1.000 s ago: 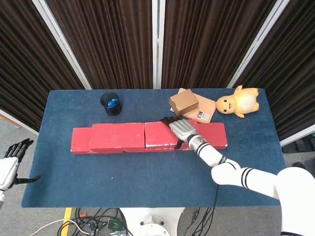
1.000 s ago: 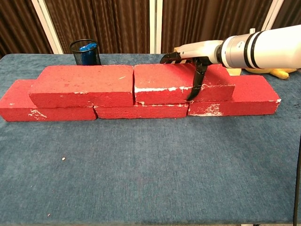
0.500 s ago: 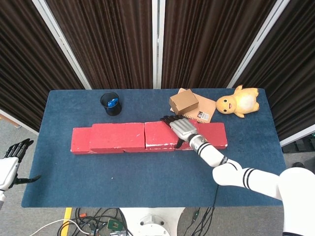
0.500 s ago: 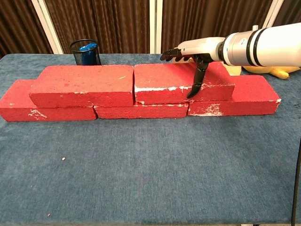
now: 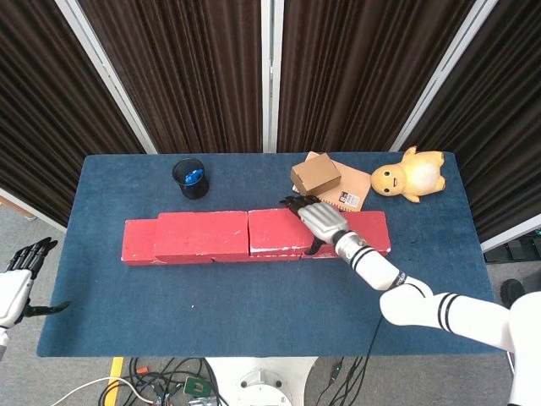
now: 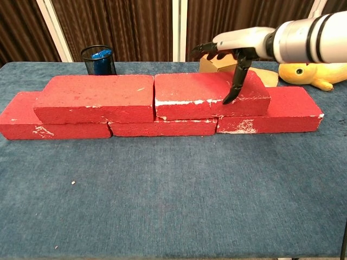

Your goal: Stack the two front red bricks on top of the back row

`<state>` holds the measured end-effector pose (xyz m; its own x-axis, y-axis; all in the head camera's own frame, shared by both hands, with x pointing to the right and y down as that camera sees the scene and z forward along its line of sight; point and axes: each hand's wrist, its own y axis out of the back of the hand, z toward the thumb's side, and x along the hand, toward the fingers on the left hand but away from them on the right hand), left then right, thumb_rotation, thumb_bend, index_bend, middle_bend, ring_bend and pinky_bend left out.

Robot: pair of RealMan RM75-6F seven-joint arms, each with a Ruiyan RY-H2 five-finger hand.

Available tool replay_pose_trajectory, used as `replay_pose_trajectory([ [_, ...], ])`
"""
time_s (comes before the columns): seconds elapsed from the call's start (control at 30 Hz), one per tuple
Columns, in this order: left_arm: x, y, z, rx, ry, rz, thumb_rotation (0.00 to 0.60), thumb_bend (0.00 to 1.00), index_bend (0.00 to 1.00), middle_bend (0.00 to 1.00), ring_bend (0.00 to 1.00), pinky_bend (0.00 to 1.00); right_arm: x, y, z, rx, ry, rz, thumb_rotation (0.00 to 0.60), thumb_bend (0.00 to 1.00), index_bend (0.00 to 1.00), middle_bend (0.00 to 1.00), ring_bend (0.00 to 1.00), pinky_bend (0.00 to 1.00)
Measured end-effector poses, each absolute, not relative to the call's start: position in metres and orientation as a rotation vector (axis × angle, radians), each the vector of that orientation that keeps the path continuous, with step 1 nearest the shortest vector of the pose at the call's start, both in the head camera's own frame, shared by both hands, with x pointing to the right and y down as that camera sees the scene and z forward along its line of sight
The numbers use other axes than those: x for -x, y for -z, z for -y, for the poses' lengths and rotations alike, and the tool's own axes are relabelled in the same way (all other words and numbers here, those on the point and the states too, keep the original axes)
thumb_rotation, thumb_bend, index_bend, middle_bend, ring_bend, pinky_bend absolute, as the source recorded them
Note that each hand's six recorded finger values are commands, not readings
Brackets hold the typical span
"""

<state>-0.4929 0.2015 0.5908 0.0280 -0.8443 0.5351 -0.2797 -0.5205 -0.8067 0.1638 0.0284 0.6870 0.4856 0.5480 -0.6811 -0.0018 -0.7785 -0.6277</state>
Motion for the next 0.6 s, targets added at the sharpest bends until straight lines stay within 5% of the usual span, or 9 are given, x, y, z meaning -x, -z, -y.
replay_pose_trajectory([
  [0.27,0.491,-0.591,-0.200,1.828,1.506,-1.139,0.600,0.03,0.01,0.00,0.00,0.00,-0.207,-0.666,-0.013,2.057,-1.314,0.531,0.600,0.00,0.00,0.00,0.00,0.00],
  [0.6,0.490,-0.590,-0.199,1.823,1.507,-1.134,0.600,0.03,0.01,0.00,0.00,0.00,-0.264,-0.686,0.008,1.895,-1.470,0.591,0.600,0.00,0.00,0.00,0.00,0.00],
])
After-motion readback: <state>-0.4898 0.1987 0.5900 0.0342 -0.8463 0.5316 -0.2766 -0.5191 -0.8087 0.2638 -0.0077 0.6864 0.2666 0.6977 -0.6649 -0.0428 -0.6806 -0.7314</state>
